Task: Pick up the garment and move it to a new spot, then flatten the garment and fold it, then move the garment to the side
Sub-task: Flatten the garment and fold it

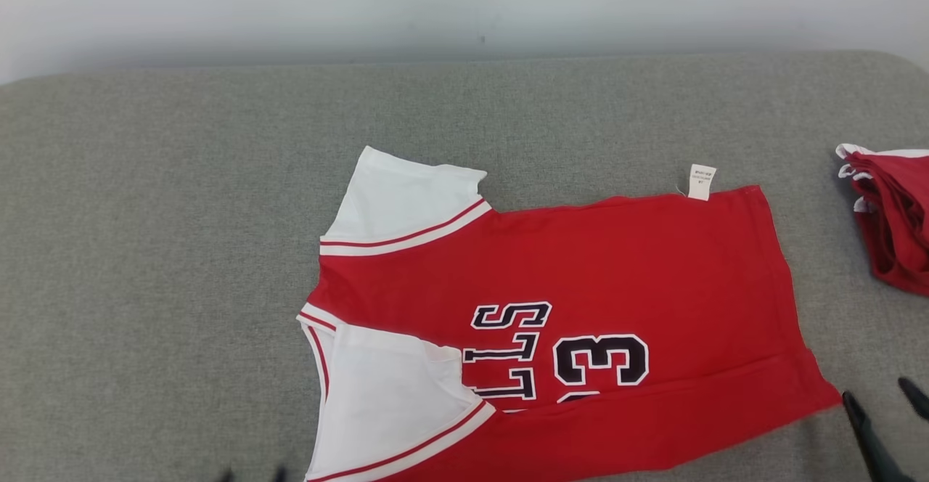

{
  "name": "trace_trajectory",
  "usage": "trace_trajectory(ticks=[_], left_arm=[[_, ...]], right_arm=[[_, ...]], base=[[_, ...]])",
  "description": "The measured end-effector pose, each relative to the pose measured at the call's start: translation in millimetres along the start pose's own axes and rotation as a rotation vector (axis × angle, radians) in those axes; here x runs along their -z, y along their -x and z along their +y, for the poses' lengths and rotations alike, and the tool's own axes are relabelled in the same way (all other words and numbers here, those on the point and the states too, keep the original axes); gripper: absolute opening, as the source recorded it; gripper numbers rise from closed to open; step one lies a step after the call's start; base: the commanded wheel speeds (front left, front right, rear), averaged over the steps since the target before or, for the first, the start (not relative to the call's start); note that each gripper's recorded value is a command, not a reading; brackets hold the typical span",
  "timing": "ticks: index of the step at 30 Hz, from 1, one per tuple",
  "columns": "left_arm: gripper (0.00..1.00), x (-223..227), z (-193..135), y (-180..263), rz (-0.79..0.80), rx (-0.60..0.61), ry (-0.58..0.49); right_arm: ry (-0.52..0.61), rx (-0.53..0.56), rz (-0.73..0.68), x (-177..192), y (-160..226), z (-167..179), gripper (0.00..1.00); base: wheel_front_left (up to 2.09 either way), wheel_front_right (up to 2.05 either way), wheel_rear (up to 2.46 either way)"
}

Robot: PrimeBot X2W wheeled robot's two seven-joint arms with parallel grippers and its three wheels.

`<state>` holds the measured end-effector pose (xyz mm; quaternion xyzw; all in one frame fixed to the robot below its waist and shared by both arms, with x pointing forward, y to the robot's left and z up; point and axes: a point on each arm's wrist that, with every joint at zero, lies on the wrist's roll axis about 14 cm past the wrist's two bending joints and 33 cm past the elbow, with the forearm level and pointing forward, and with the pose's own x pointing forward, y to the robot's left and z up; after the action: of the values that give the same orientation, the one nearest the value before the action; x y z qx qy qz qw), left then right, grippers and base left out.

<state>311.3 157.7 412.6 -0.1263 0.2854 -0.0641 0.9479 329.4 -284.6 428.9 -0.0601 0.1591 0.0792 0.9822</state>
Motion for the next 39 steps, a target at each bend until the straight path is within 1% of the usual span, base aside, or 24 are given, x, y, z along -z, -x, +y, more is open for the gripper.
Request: trace_trajectory(ticks=[2,4,7,9,11,13,19,23,25,27,31,33,39], left_arm=[[1.0,-35,5,-8,-0.084,-0.003,-0.039],[1.0,-68,4,-17,-0.146,0.014,-0.087],[1.0,-124,-7,-33,-0.243,0.056,-0.151],[1.0,-156,-20,-45,-0.281,0.094,-0.181],[1.0,-176,-32,-60,-0.279,0.139,-0.2],[1.0,-189,-43,-78,-0.234,0.193,-0.169],[1.0,-219,-48,-126,-0.131,0.214,-0.224],[1.0,-218,-54,-165,-0.009,0.212,-0.297],[1.0,-205,-57,-183,0.086,0.212,-0.326],[1.0,-190,-57,-199,0.174,0.205,-0.382],[1.0,-182,-61,-226,0.234,0.193,-0.435],[1.0,-173,-63,-238,0.273,0.195,-0.443],[1.0,-151,-60,-260,0.375,0.176,-0.49]], right_arm=[[0.012,0.013,-0.032,-10,-2,-4,1.0],[0.027,0.019,-0.064,-20,-6,-6,1.0],[0.062,0.018,-0.111,-36,-15,-6,1.0],[0.072,0.013,-0.145,-46,-24,-3,1.0],[0.077,-0.003,-0.167,-53,-33,4,1.0],[0.078,-0.024,-0.179,-56,-41,12,1.0],[0.08,-0.057,-0.191,-59,-62,24,1.0],[0.08,-0.062,-0.178,-55,-73,24,1.0],[0.078,-0.06,-0.166,-52,-77,23,1.0],[0.082,-0.052,-0.157,-49,-79,20,1.0],[0.083,-0.034,-0.138,-44,-80,15,1.0],[0.083,-0.025,-0.121,-38,-79,12,1.0],[0.076,0.01,-0.089,-28,-74,4,1.0]], base=[[0.0,0.0,0.0],[0.0,0.0,0.0],[0.0,0.0,0.0],[0.0,0.0,0.0],[0.0,0.0,0.0],[0.0,0.0,0.0],[0.0,0.0,0.0],[0.0,0.0,0.0],[0.0,0.0,0.0],[0.0,0.0,0.0],[0.0,0.0,0.0],[0.0,0.0,0.0],[0.0,0.0,0.0]])
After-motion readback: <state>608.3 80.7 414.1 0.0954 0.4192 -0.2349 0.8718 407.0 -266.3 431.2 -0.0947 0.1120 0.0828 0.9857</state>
